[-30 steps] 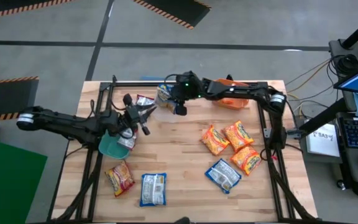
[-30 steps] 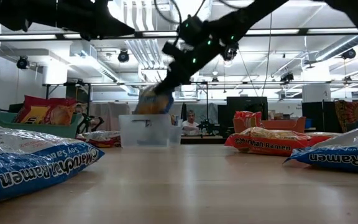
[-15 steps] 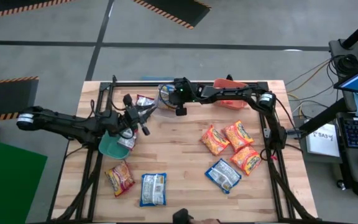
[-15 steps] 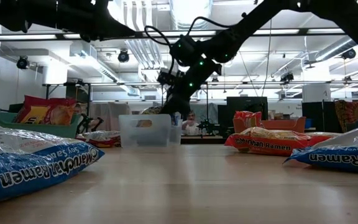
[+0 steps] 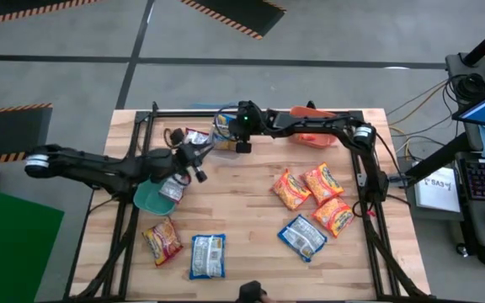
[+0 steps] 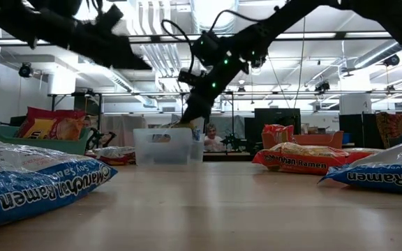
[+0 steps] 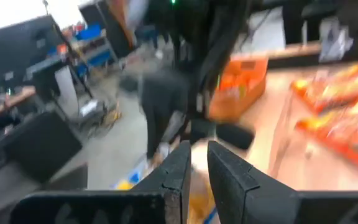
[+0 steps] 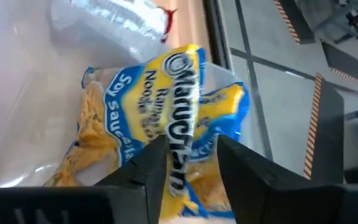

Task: Sort Maruchan noodles
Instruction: Put the blue noodle pack into the transparent bin, then put the orange noodle pack into the orange bin

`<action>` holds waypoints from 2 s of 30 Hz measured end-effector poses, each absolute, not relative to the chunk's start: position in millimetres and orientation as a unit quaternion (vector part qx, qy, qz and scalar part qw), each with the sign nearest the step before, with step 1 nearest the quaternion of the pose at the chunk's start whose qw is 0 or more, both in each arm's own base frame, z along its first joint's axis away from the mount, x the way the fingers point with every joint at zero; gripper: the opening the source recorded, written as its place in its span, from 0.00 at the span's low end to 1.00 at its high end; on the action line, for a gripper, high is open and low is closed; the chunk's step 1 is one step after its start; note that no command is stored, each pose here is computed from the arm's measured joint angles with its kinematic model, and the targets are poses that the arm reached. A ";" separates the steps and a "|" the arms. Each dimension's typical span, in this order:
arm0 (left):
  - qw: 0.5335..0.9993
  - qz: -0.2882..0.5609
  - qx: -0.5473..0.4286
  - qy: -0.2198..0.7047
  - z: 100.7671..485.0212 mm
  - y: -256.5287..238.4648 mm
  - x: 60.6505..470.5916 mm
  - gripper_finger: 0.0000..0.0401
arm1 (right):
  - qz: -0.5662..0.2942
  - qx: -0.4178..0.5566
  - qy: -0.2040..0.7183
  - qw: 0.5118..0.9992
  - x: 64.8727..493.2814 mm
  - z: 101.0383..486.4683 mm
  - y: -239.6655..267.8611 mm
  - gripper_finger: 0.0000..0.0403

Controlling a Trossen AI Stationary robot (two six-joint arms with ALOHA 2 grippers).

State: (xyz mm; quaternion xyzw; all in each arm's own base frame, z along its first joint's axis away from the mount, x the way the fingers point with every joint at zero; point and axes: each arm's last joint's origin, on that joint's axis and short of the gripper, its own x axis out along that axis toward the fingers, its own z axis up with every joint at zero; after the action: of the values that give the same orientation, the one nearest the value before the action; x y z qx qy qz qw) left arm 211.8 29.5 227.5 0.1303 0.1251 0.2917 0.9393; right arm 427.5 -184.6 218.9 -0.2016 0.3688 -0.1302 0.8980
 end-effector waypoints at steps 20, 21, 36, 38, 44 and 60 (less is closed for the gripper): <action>0.939 0.235 0.091 0.234 214.4 57.0 240.1 0.09 | -0.083 0.016 0.378 0.922 409.9 218.8 -160.9 0.09; 0.938 0.233 0.092 0.239 214.6 56.1 239.8 0.09 | -0.079 0.018 0.382 0.921 408.1 222.1 -156.2 0.07; 0.942 0.229 0.083 0.229 225.5 53.3 244.9 0.09 | 0.003 0.065 0.316 0.946 330.8 236.8 -30.0 0.02; 0.944 0.231 0.079 0.224 227.4 53.4 245.6 0.09 | 0.002 0.070 0.286 0.956 320.1 227.9 -17.4 0.02; 0.945 0.232 0.076 0.216 231.7 53.6 247.3 0.09 | -0.073 0.091 0.237 0.964 297.7 195.1 -1.0 0.02; 0.944 0.230 0.082 0.220 231.4 53.6 247.1 0.09 | -0.093 0.125 0.281 0.947 298.3 198.4 -3.8 0.02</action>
State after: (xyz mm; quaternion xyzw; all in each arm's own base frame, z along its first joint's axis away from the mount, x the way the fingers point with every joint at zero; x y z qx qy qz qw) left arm 247.1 53.6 231.4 0.0819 0.2200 0.2301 0.9444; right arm 298.3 -3.8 198.4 0.1245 0.2809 -0.0932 0.9470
